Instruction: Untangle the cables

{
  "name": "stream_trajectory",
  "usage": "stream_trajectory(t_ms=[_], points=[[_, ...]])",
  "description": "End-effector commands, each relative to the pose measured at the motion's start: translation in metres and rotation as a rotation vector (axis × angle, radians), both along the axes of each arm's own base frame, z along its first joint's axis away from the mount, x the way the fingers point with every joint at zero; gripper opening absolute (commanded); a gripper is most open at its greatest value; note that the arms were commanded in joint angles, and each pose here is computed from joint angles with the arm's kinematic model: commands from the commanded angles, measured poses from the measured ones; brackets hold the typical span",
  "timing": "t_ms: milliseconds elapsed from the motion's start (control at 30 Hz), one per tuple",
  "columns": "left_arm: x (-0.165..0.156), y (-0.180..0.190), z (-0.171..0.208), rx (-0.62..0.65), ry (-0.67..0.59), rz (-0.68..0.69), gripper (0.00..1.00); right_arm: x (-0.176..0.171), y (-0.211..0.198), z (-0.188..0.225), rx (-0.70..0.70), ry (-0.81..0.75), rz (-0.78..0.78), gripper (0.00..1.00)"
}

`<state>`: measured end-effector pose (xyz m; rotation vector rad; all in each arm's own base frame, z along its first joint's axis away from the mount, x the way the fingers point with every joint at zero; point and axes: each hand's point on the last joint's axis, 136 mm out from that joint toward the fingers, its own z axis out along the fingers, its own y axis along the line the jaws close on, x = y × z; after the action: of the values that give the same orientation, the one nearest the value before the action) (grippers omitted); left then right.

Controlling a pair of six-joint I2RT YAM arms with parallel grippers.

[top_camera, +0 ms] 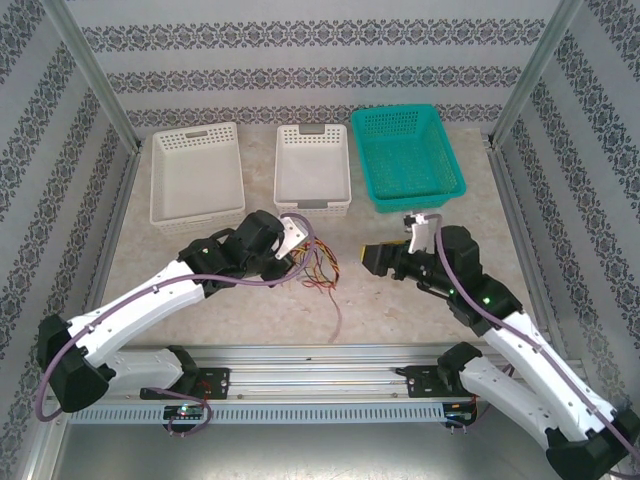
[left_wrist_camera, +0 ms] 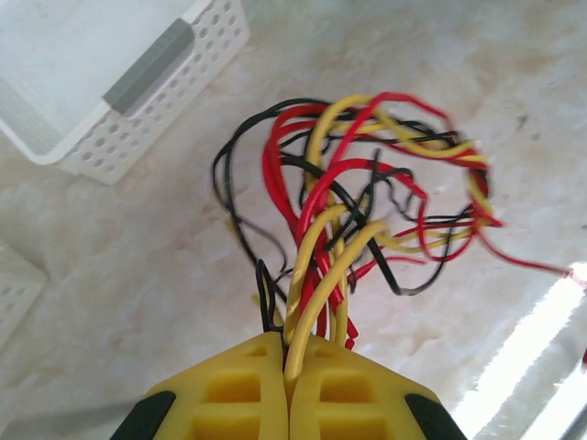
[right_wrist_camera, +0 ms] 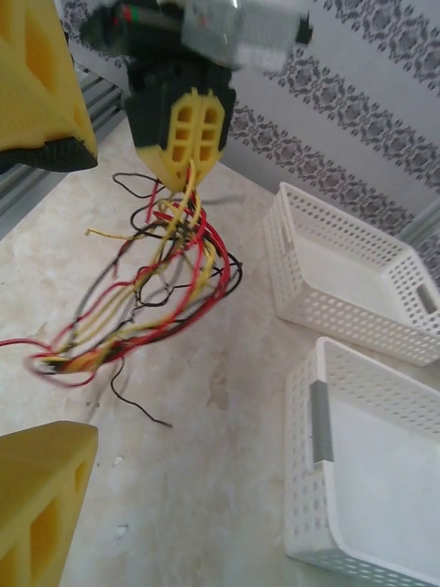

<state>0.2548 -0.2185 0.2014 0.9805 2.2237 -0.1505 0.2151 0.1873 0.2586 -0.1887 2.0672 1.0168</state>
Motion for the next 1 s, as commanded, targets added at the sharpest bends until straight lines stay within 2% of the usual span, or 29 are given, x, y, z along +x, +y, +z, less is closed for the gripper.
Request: stream_trajectory(t_ms=[0,167,433,733,833,967], points=[[0.024,0.012,0.022,0.036,-0.093,0.042,0.0,0.0,-0.013,0.0,-0.042,-0.063,-0.048,0.73],[0.024,-0.008,0.027,-0.041,-0.061,-0.014,0.0,0.001,0.009,-0.006,0.029,-0.053,0.051,0.73],[0.015,-0.022,0.033,-0.089,-0.034,-0.097,0.0,0.021,0.037,-0.051,-0.08,0.034,0.173,0.72],[0.007,-0.028,0.04,-0.125,-0.026,-0.142,0.0,0.024,0.069,-0.07,-0.029,0.082,0.304,0.65],[0.007,-0.028,0.041,-0.13,-0.025,-0.143,0.0,0.02,0.079,-0.074,-0.018,0.098,0.337,0.51],[0.006,-0.029,0.044,-0.137,-0.031,-0.145,0.0,0.019,0.084,-0.074,-0.025,0.101,0.339,0.12]])
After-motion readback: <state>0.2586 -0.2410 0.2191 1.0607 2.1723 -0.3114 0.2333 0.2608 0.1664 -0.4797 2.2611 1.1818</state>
